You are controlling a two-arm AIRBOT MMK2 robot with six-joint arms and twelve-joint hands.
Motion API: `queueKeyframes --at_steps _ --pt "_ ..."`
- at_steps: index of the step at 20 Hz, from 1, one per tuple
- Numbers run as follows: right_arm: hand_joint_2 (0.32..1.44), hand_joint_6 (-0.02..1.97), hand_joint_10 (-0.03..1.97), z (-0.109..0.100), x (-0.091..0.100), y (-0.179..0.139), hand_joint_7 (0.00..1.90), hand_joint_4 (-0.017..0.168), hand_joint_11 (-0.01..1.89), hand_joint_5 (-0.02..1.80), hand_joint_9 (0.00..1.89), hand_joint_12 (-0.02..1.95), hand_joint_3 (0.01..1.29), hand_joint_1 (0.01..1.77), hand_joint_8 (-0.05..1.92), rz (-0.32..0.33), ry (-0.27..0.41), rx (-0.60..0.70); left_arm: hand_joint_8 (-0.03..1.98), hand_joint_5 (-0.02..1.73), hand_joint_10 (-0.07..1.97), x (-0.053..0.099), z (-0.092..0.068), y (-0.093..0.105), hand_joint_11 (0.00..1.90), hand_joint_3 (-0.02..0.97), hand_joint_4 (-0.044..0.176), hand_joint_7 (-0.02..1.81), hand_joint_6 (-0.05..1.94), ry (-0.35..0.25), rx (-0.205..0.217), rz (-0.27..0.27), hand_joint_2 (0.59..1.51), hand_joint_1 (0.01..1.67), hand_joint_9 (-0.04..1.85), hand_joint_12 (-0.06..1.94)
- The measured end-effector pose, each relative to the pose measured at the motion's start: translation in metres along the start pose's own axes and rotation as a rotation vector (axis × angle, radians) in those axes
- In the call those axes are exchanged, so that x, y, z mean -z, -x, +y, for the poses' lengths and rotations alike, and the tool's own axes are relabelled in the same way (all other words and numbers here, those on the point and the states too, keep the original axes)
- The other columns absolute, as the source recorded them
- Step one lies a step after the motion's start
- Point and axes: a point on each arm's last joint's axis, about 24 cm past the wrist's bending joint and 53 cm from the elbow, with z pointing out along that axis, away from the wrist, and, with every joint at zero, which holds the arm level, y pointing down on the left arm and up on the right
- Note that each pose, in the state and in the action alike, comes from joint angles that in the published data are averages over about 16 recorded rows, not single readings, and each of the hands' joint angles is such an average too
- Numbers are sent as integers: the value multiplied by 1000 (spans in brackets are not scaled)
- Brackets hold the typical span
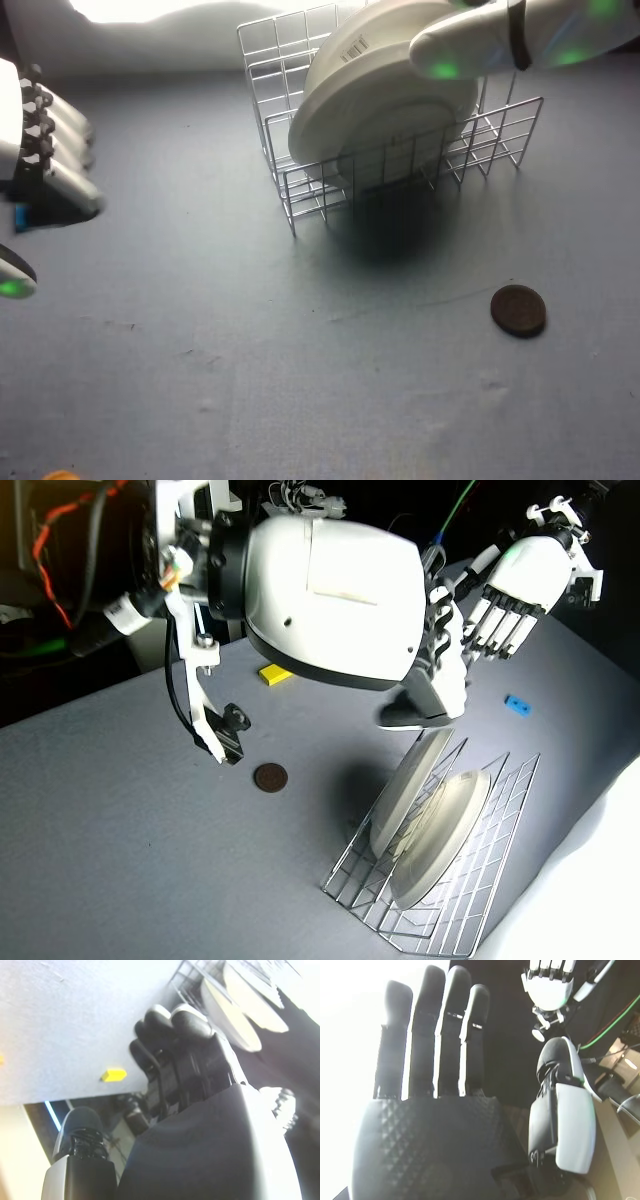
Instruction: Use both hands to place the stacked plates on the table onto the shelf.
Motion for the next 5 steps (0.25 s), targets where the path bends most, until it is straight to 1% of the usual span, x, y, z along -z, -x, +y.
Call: queueKeyframes --at_steps 3,5 --pt "1097 1295 1515 1 0 -1 1085 24 1118 970 1100 1759 11 312 1291 3 6 5 1442 875 1542 0 0 0 875 16 47 1058 1400 1 3 -1 1241 212 997 1750" --pt "1109 1546 1756 1 0 -3 1114 30 1257 1010 1156 1874 11 270 1554 5 7 8 1713 976 1800 1 1 0 1040 15 56 1185 1669 1 3 -2 1251 244 1129 1898"
